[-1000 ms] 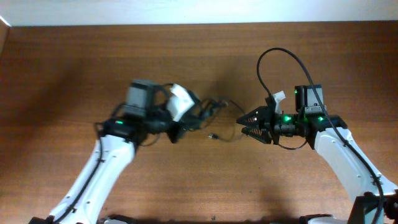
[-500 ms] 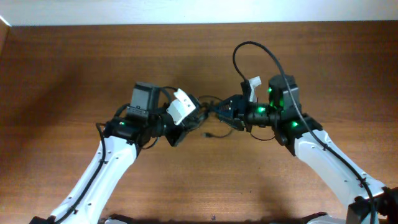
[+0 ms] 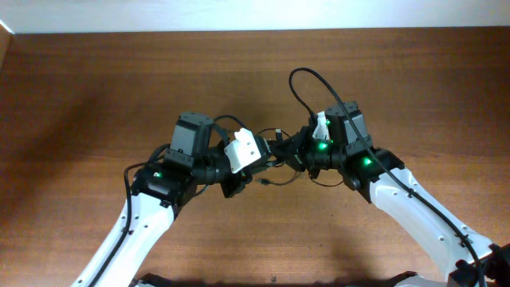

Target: Untangle cables

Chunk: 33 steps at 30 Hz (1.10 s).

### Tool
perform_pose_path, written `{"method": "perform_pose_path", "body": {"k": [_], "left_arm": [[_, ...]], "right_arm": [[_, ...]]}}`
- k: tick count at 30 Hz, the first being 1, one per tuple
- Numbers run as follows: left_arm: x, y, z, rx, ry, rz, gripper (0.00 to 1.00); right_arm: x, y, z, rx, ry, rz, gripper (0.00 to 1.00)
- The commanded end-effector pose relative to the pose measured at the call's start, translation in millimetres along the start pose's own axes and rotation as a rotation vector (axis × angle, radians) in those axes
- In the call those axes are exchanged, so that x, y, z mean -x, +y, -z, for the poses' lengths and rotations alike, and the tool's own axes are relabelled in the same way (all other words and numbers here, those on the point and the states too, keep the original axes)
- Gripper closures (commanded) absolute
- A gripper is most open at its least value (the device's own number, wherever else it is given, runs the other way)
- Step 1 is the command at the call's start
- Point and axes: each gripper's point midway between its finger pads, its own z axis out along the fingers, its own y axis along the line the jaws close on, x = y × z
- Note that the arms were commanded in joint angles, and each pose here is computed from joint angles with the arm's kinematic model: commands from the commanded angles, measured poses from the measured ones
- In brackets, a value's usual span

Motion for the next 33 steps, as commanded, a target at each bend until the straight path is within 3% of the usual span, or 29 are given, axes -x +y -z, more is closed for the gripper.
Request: {"method": "perform_pose_path", "body": {"k": [1, 3, 5, 10, 13, 18, 21, 22, 24, 28, 33], "left_arm": [[24, 35, 35, 0.146, -0.106, 0.094, 1.0], [22, 46, 42, 0.179, -0.122, 0.157, 1.0], [20, 46, 42, 0.177, -0.115, 0.166, 0.8], [19, 45, 41, 0.172, -0.112, 0.17, 0.67], [0, 35, 37, 0.136, -0.042, 0.237, 0.48], [-32, 10, 16, 0.004, 0.084, 0.353, 0.49], [-34, -1, -1, -0.051, 0.116, 0.324, 0.49], [-39, -3, -7, -0.058, 0.142, 0.316, 0.51], [-43, -1, -10, -0.056, 0.158, 0.323, 0.56], [-48, 2, -10, -0.033, 0.182, 0.327, 0.57], [-59, 5, -11, -0.004, 0.221, 0.335, 0.67]], "right_arm": [[1, -31, -5, -0.096, -0.019, 0.065, 0.96], [1, -31, -5, -0.096, -0.019, 0.065, 0.96], [1, -31, -5, -0.096, -0.019, 0.064, 0.96], [1, -31, -5, -0.095, -0.016, 0.064, 0.96], [1, -31, -5, -0.095, -0.016, 0.064, 0.96], [1, -31, -5, -0.095, -0.016, 0.064, 0.96], [1, -40, -4, -0.135, -0.018, 0.145, 0.96], [8, -73, 3, -0.289, -0.068, 0.16, 0.96], [17, -99, 14, -0.429, -0.139, 0.14, 0.96], [23, -100, 11, -0.435, -0.151, 0.176, 0.96], [25, -139, -13, -0.524, -0.067, 0.169, 0.96]]}}
